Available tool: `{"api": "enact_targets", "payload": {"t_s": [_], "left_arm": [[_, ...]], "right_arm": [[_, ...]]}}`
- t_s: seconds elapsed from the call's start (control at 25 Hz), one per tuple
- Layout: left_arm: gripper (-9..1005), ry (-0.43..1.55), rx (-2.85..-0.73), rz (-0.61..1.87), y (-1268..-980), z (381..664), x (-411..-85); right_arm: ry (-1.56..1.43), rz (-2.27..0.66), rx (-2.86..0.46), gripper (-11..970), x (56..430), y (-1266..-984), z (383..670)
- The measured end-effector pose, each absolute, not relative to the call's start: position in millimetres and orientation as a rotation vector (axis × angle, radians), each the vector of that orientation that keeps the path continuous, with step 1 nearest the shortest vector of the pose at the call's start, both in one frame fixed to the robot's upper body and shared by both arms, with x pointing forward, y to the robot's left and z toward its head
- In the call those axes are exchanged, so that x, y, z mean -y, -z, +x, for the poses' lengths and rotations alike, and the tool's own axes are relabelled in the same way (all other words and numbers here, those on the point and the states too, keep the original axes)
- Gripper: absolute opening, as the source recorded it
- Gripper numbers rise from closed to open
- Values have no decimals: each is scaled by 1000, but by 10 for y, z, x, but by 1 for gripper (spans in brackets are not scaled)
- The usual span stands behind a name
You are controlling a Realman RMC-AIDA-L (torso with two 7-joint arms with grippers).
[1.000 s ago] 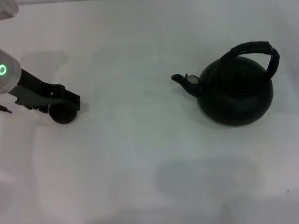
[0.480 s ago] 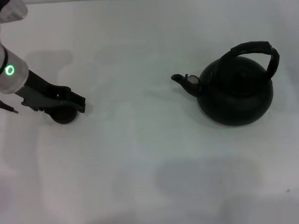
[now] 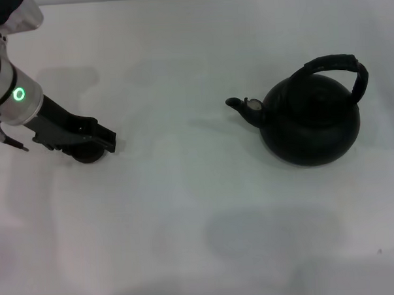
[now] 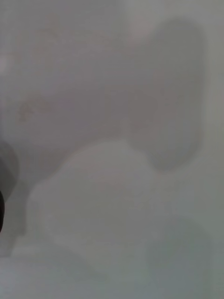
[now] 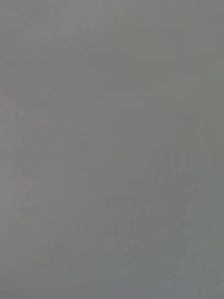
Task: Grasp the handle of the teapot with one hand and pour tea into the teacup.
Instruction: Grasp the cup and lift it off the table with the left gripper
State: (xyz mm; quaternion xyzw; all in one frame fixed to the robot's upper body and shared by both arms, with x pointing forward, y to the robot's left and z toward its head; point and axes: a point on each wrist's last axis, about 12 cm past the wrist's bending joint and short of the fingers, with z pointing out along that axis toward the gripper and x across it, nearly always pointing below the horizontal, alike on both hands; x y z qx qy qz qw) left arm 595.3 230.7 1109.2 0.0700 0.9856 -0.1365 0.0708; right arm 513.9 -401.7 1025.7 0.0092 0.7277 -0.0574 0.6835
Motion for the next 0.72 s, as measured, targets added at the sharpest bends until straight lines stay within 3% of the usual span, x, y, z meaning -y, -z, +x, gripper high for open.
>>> {"api": "enact_targets", "payload": {"t_s": [0.08,0.4,0.72], "left_arm": [[875,413,-2965,209,-11090,5951,-2305],[716,418,-2973,207,-11076,5954,-2291],[709,411,-2929,248,-11216,6069,-2188]], "right_arm": [[132,22,-1637,854,4024,-10252,5140],[133,22,-1639,854,4025,-10253,5147],[135,24,-1642,854,4032,-10247,5133]]}}
